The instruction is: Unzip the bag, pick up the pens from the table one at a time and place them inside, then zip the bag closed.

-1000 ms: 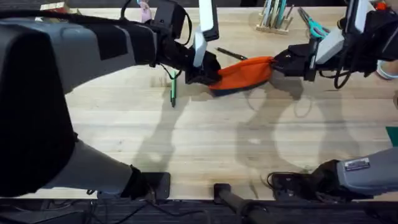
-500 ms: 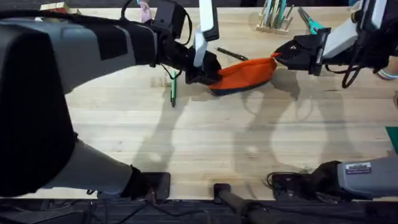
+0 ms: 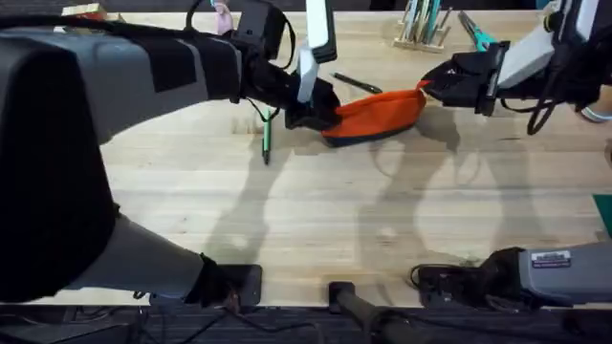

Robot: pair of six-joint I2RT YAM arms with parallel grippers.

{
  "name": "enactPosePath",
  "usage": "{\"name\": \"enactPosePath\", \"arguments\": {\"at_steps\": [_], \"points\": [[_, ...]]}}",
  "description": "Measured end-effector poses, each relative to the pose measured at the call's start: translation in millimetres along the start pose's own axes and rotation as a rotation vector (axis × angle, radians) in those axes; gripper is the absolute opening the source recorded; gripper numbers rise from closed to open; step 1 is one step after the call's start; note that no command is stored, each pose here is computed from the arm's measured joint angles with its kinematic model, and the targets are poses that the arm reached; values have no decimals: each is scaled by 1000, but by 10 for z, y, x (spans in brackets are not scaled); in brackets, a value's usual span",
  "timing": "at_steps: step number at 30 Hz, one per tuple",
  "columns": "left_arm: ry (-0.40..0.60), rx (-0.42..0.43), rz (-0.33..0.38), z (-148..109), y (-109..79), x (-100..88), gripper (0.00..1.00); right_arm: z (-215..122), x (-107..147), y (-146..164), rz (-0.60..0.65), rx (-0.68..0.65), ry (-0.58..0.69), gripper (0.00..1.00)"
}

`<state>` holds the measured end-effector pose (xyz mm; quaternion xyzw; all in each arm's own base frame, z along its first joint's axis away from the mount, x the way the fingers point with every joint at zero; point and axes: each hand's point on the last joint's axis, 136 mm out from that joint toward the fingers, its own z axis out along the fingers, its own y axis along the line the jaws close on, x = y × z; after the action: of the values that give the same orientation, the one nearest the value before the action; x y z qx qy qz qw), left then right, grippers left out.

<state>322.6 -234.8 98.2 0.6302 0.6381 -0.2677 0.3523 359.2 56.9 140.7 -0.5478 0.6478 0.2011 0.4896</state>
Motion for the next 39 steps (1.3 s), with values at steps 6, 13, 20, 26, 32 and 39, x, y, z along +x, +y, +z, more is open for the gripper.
{"name": "enactPosePath", "arguments": {"at_steps": [6, 13, 20, 26, 32, 39], "points": [[0, 0, 0, 0, 0, 0, 43, 157, -116, 101, -30, -50, -16, 31], [0, 0, 0, 0, 0, -1, 42, 406, -264, 279, -80, -129, -16, 31], [0, 0, 0, 0, 0, -1, 42, 625, -440, 417, -156, -182, -28, 31], [0, 0, 0, 0, 0, -1, 42, 803, -614, 497, -208, -208, -57, 31], [-1, 0, 1, 0, 1, -1, 42, 965, -743, 611, -232, -238, -63, 31], [-1, 0, 0, 0, 0, -2, 42, 1103, -843, 753, -257, -273, -62, 31]]}}
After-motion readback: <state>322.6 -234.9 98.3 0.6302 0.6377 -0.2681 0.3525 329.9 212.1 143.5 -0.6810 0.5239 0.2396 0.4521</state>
